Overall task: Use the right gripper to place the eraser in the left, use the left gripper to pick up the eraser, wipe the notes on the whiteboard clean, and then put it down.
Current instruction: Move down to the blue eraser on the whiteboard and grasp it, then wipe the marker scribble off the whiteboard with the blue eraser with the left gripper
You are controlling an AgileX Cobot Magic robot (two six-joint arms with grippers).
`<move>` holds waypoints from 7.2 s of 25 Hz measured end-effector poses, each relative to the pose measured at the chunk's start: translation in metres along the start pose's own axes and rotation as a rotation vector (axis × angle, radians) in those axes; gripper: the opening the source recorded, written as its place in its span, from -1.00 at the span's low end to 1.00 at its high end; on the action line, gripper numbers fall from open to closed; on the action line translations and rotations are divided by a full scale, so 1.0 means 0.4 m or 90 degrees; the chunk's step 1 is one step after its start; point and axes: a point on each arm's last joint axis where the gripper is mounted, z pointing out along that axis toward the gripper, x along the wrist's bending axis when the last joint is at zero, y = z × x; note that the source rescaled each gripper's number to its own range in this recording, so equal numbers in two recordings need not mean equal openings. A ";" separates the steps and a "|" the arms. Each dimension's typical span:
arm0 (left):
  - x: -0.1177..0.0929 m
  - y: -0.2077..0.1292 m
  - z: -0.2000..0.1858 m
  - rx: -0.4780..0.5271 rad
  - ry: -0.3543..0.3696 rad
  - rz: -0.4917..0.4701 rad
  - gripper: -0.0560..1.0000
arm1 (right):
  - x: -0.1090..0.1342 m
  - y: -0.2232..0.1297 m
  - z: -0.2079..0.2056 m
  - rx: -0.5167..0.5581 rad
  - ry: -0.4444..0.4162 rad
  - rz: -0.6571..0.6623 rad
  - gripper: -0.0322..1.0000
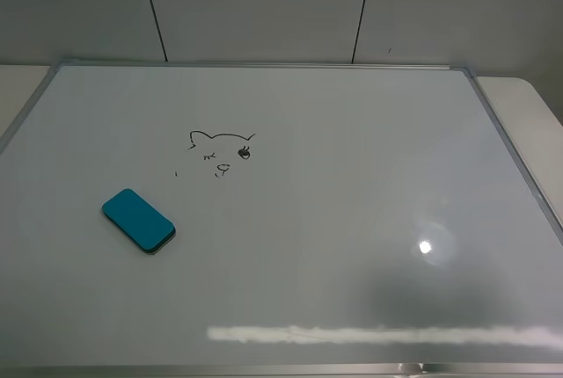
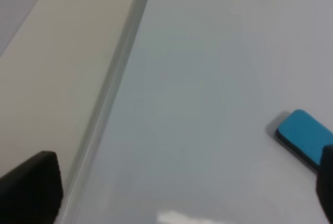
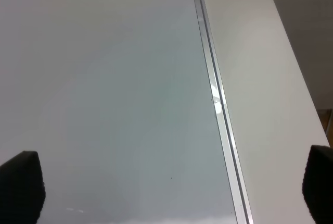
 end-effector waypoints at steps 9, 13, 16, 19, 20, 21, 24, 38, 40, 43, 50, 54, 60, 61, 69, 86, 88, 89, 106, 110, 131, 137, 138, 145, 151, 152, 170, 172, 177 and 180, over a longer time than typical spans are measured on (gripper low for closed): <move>0.018 0.004 -0.001 -0.010 0.050 0.035 0.96 | 0.000 0.000 0.000 0.000 0.000 0.000 1.00; 0.016 0.002 -0.001 -0.004 0.046 0.028 0.96 | 0.000 0.000 0.000 0.000 0.000 0.000 1.00; 0.016 -0.002 -0.001 0.006 0.044 0.016 0.96 | 0.000 0.000 0.000 0.000 0.000 0.000 1.00; 0.011 -0.003 0.000 0.008 0.032 0.007 0.96 | 0.000 0.000 0.000 0.000 0.000 0.000 1.00; 0.011 -0.003 0.000 0.008 0.031 0.007 0.96 | 0.000 0.000 0.000 0.000 0.000 0.000 1.00; 0.011 -0.003 0.000 0.008 0.031 0.006 0.96 | 0.000 0.000 0.000 0.000 0.000 0.000 1.00; 0.011 -0.003 0.000 0.008 0.031 0.008 0.96 | 0.000 0.000 0.000 0.000 0.000 0.000 1.00; -0.035 0.061 0.117 0.234 0.002 0.021 0.96 | 0.000 0.000 0.000 0.000 0.000 0.000 1.00; -0.044 0.091 0.147 0.295 0.013 0.005 0.96 | 0.000 0.000 0.000 0.000 0.000 0.000 1.00; -0.059 0.127 0.207 0.372 0.033 -0.029 0.96 | 0.000 0.000 0.000 0.000 0.000 0.000 1.00; -0.097 0.140 0.353 0.430 0.049 -0.166 0.96 | 0.000 0.000 0.000 0.000 0.000 0.000 1.00; -0.122 0.137 0.417 0.436 0.021 -0.227 0.96 | 0.000 0.000 0.000 0.000 0.000 0.000 1.00; -0.176 0.111 0.487 0.473 -0.006 -0.243 0.96 | 0.000 0.000 0.000 0.000 0.000 0.000 1.00; -0.192 0.105 0.496 0.475 -0.005 -0.243 0.96 | 0.000 0.000 0.000 0.000 0.000 0.000 1.00; -0.295 0.027 0.557 0.478 0.125 -0.235 0.96 | 0.000 0.000 0.000 0.000 0.000 0.000 1.00; -0.392 -0.078 0.640 0.485 0.130 -0.233 0.96 | 0.000 0.000 0.000 0.000 0.000 0.000 1.00; -0.399 -0.079 0.649 0.490 0.136 -0.238 0.96 | 0.000 0.000 0.000 0.000 0.000 0.000 1.00; -0.403 -0.078 0.654 0.492 0.141 -0.241 0.96 | 0.000 0.000 0.000 0.000 0.000 0.000 1.00; -0.449 -0.088 0.671 0.468 0.260 -0.284 0.96 | 0.000 0.000 0.000 0.000 0.000 0.000 1.00; -0.459 -0.091 0.675 0.465 0.225 -0.300 0.96 | 0.000 0.000 0.000 0.000 0.000 0.000 1.00; -0.460 -0.168 0.682 0.515 0.194 -0.319 0.95 | 0.000 0.000 0.000 0.000 0.000 0.000 1.00; -0.463 -0.170 0.684 0.516 0.184 -0.315 0.81 | 0.000 0.000 0.000 0.000 0.000 0.000 1.00; -0.463 -0.170 0.684 0.516 0.184 -0.315 0.80 | 0.000 0.000 0.000 0.000 0.000 0.000 1.00; -0.456 -0.171 0.681 0.520 0.198 -0.294 -0.07 | 0.000 0.000 0.000 0.000 0.000 0.000 1.00; -0.456 -0.171 0.681 0.521 0.197 -0.284 -0.84 | 0.000 0.000 0.000 0.000 0.000 0.000 1.00; -0.456 -0.171 0.681 0.521 0.196 -0.284 -0.84 | 0.000 0.000 0.000 0.000 0.000 0.000 1.00; -0.455 -0.057 0.627 0.451 0.004 -0.059 -0.84 | 0.000 0.000 0.000 0.000 0.000 0.000 1.00; -0.451 -0.036 0.614 0.440 -0.021 0.002 -0.84 | 0.000 0.000 0.000 0.000 0.000 0.000 1.00; -0.463 0.029 0.613 0.437 -0.048 0.137 -0.84 | 0.000 0.000 0.000 0.000 0.000 0.000 1.00; -0.464 0.077 0.643 0.436 -0.069 0.187 -0.84 | 0.000 0.000 0.000 0.000 0.000 0.000 1.00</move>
